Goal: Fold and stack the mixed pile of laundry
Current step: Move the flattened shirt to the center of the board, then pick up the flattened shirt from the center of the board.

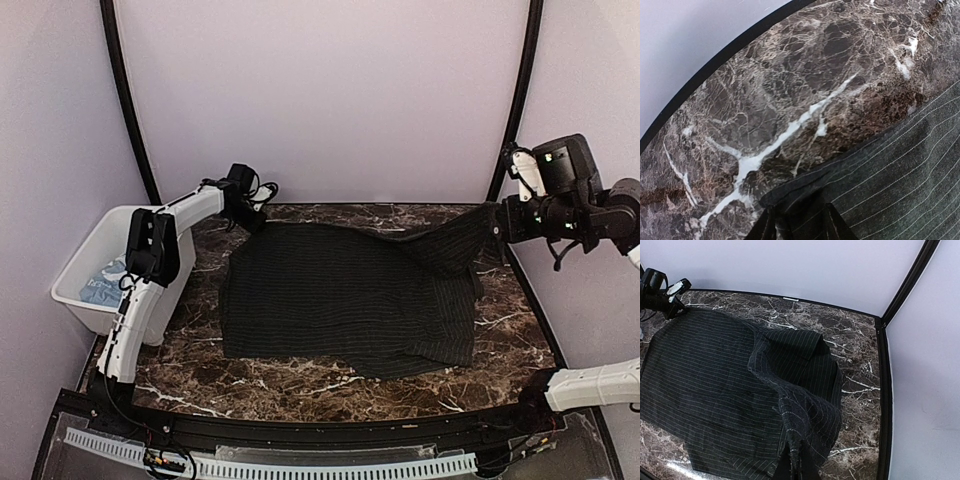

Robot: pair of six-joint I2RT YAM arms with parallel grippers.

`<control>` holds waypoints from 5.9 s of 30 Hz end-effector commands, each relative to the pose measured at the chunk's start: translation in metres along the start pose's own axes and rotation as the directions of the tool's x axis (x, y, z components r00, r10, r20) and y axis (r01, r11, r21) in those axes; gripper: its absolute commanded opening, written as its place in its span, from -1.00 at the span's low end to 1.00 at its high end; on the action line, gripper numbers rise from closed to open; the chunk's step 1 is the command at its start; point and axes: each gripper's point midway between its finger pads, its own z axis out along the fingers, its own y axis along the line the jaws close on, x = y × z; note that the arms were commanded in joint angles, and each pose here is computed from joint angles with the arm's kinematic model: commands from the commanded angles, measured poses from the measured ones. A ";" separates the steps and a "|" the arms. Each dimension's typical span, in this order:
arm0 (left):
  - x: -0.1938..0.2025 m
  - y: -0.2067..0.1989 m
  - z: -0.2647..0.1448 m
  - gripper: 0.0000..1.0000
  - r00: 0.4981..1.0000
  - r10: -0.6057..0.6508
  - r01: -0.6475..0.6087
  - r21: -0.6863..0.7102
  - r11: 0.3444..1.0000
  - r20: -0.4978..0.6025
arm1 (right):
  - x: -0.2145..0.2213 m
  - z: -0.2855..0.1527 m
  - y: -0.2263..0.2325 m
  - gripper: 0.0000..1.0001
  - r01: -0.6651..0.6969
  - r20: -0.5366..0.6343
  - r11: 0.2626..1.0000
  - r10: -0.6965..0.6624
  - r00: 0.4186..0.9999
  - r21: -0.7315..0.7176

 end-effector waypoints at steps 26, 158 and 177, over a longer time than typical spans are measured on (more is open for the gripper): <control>0.029 -0.152 -0.105 0.01 0.994 -0.104 0.110 0.183 0.977 -0.041 | 0.113 0.182 0.104 -1.00 0.006 -0.329 0.967 -0.093 0.940 -0.255; 0.035 -0.022 -0.057 -0.23 0.986 0.157 -0.142 0.230 0.963 -0.051 | 0.080 0.104 0.121 -1.00 -0.100 -0.360 0.950 -0.014 0.933 -0.295; 0.055 -0.034 -0.048 -0.43 0.973 0.222 -0.195 0.293 0.936 -0.063 | 0.067 0.091 0.105 -1.00 -0.087 -0.318 0.962 -0.001 0.948 -0.261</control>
